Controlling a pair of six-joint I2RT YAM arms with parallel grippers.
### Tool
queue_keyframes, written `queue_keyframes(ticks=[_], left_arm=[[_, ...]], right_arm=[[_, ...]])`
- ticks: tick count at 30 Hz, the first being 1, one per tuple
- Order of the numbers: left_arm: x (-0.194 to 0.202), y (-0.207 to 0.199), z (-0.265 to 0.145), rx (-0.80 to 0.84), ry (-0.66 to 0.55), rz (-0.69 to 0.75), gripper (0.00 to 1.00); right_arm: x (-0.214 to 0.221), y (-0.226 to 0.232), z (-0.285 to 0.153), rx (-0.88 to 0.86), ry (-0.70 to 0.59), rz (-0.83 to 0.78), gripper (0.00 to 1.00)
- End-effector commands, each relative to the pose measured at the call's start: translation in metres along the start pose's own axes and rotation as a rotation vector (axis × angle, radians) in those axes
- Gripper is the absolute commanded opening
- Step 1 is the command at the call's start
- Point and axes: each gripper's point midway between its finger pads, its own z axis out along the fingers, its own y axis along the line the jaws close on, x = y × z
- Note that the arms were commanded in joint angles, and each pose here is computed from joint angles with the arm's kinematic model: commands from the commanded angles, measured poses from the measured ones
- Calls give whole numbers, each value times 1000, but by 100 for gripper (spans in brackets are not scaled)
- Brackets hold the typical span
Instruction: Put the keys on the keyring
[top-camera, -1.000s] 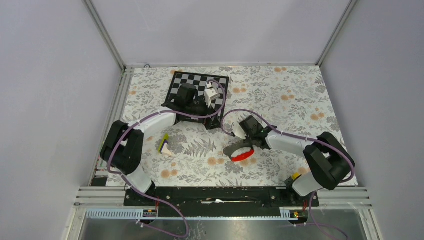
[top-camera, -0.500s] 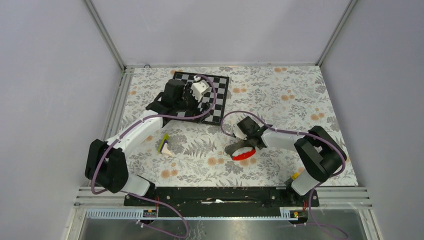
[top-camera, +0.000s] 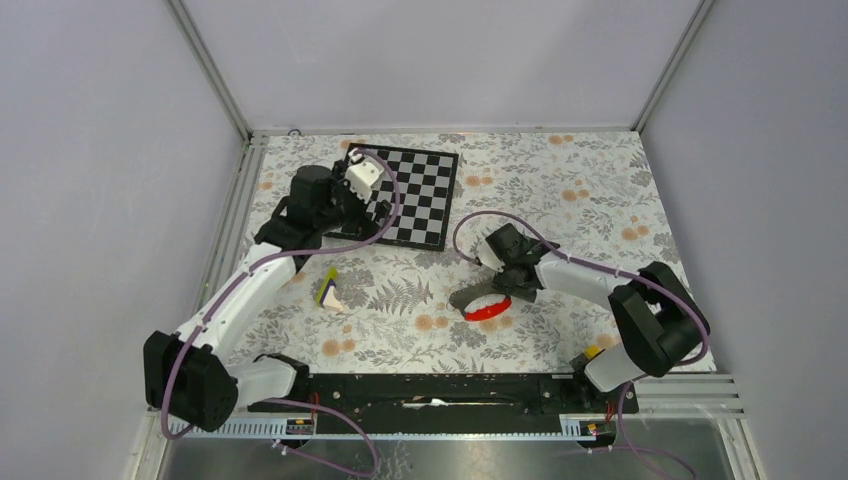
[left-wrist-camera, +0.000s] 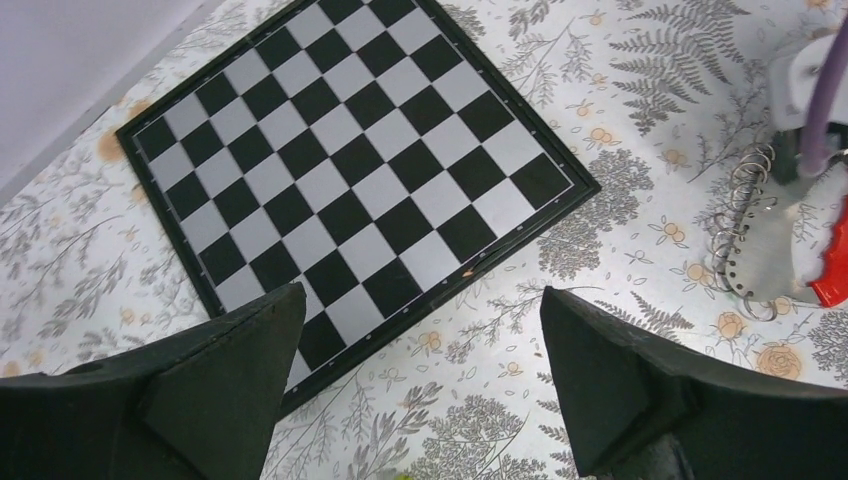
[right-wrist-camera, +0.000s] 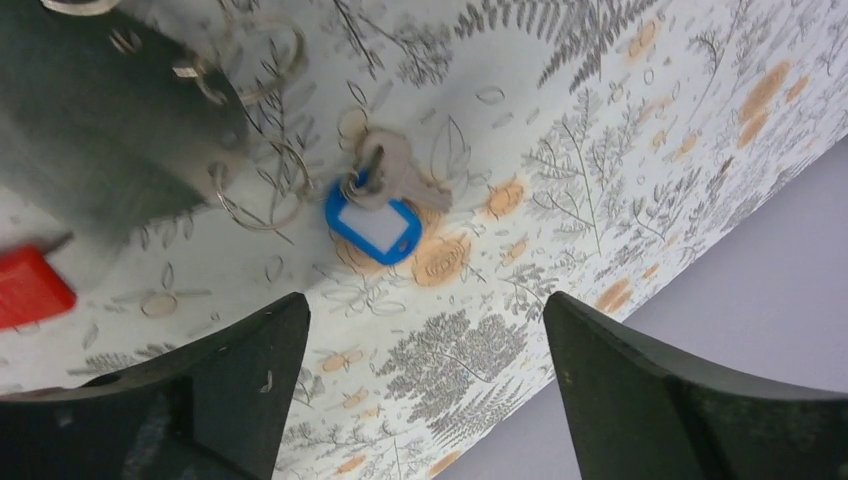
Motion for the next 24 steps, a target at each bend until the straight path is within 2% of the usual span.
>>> queue_keyframes(ticks=[1,6,16,20,24], left_arm=[[-15,21,-24,-141,-82,-12,99],[-31,37,-55,-273,-153,-44,99],[-28,54,-89,-418,-164,-109,99],[-14,52,-92,-424,-156,-92,99],[4,50,-77,-404,-140,-26,99]], right_arm=[[14,-8,-17,-14,-10,66,99],[21,-24,-38,19,-56,146,100],[1,-71,-85,148,-264,351,100],[-9,-88,-86,192,-304,403,100],[-14,-102,-79,241,-344,465,100]])
